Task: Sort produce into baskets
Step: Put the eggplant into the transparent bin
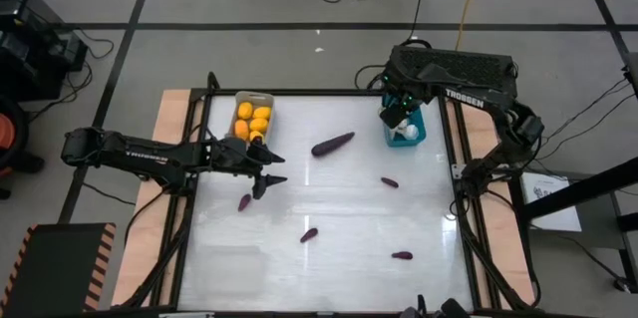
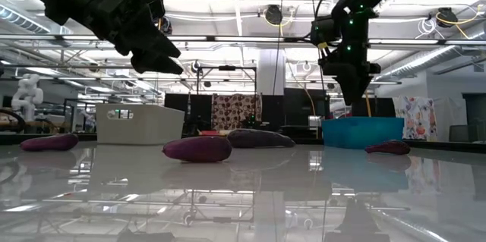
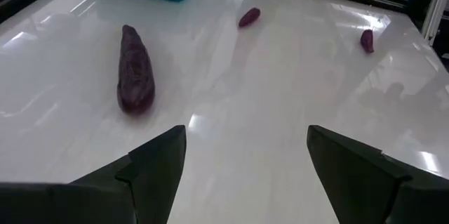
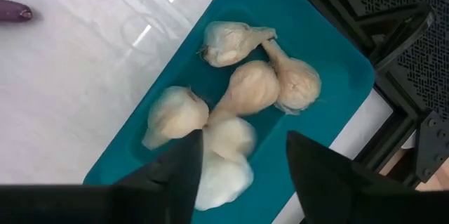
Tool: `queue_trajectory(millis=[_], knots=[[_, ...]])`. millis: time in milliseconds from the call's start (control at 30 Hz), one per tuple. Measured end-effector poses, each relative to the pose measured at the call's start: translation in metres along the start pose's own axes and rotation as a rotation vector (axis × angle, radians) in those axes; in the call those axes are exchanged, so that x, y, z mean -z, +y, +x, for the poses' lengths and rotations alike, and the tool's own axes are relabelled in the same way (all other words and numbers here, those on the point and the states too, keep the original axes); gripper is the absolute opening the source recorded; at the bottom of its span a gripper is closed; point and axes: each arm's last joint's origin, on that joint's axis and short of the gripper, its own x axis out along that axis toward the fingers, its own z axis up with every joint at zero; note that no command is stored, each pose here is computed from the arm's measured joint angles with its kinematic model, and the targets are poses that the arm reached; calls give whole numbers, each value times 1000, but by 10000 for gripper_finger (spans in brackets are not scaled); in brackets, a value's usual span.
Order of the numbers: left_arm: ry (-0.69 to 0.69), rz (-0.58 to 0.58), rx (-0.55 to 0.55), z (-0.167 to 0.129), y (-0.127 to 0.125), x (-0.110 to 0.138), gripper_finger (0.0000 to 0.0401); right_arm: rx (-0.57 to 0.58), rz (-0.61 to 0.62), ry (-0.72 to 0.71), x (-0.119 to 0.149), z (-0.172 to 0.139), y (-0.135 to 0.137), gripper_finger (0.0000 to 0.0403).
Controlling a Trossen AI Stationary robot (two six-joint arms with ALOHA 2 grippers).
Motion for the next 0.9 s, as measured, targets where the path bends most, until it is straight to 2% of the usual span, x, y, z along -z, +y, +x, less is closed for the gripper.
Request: queue_trajectory(millis=[133,267,500,700,900], knots=[[-33,0,4,6,0,-2,304,0,-2,-4,0,0,0,222],[-28,-8,-10,19,3,-6,304,-5,0,-19,1,-4,0,232],[88,-12,-73,54,10,-50,304,-116,-43,-177,15,-44,26,224],[187,76,-111,94,20,-79,304,-273,-114,-401,63,-76,65,217],[255,102,-149,135,42,-79,304,-597,-160,-665,123,-72,110,215]])
